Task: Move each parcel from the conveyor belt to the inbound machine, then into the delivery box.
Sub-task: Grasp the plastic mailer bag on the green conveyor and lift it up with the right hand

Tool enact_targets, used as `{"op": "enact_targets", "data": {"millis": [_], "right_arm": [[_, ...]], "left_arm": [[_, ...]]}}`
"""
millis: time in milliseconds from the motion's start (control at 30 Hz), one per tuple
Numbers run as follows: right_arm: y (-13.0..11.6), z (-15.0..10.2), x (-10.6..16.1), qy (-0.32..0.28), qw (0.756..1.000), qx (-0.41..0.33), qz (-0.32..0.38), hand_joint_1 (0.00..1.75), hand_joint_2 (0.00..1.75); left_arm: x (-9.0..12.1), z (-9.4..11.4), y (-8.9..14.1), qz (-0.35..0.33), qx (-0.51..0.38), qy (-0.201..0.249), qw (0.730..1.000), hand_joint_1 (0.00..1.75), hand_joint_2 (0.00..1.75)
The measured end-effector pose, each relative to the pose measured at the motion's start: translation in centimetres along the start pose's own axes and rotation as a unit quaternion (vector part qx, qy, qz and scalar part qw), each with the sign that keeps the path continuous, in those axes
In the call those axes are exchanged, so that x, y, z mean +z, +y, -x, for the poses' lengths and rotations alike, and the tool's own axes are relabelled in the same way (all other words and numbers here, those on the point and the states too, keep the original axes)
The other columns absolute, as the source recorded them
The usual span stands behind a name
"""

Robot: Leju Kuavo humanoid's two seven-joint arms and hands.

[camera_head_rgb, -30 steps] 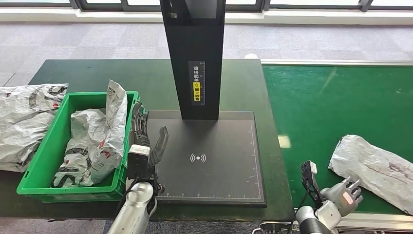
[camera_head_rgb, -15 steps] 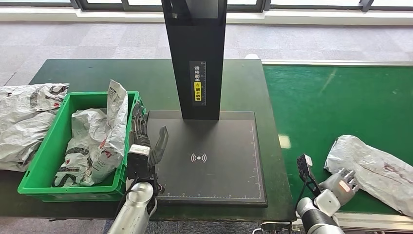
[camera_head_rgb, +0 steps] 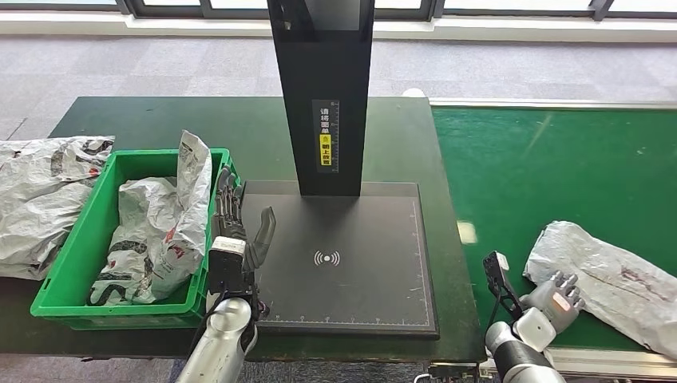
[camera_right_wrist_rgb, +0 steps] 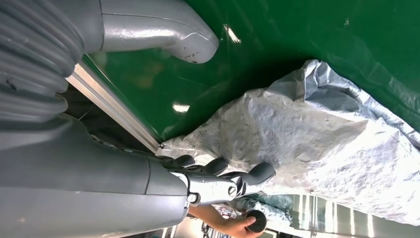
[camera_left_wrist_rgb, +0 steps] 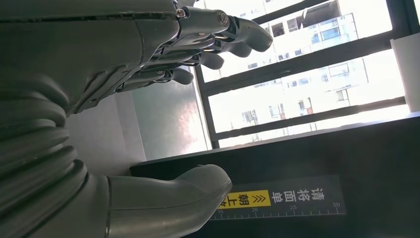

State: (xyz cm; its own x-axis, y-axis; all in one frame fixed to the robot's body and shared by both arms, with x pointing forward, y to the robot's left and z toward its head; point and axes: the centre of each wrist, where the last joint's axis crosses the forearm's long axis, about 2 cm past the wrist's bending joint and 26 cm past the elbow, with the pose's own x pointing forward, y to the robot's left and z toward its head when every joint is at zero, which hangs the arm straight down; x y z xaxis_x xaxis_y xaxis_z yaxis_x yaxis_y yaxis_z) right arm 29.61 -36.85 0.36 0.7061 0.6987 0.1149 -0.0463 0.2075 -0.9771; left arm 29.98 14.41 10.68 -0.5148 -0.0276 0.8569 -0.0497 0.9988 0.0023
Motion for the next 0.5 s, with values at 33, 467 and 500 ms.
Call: {"op": "enact_targets", "data": {"millis": [33, 467, 500], "right_arm": [[-0.01, -0.02, -0.01, 0.000, 1.000, 0.000, 0.000, 0.00, 1.75], [-0.05, -0.06, -0.06, -0.002, 1.000, 0.001, -0.001, 0.00, 1.75], [-0.04, -0.06, -0.06, -0.002, 1.000, 0.002, -0.001, 0.00, 1.75]], "left_arm": [[0.00, 0.00, 0.00, 0.000, 0.000, 0.000, 1.000, 0.00, 1.75], [0.00, 0.00, 0.01, 0.000, 0.000, 0.000, 1.000, 0.00, 1.75], [0.00, 0.00, 0.01, 0.000, 0.001, 0.000, 1.000, 0.00, 1.75]]}}
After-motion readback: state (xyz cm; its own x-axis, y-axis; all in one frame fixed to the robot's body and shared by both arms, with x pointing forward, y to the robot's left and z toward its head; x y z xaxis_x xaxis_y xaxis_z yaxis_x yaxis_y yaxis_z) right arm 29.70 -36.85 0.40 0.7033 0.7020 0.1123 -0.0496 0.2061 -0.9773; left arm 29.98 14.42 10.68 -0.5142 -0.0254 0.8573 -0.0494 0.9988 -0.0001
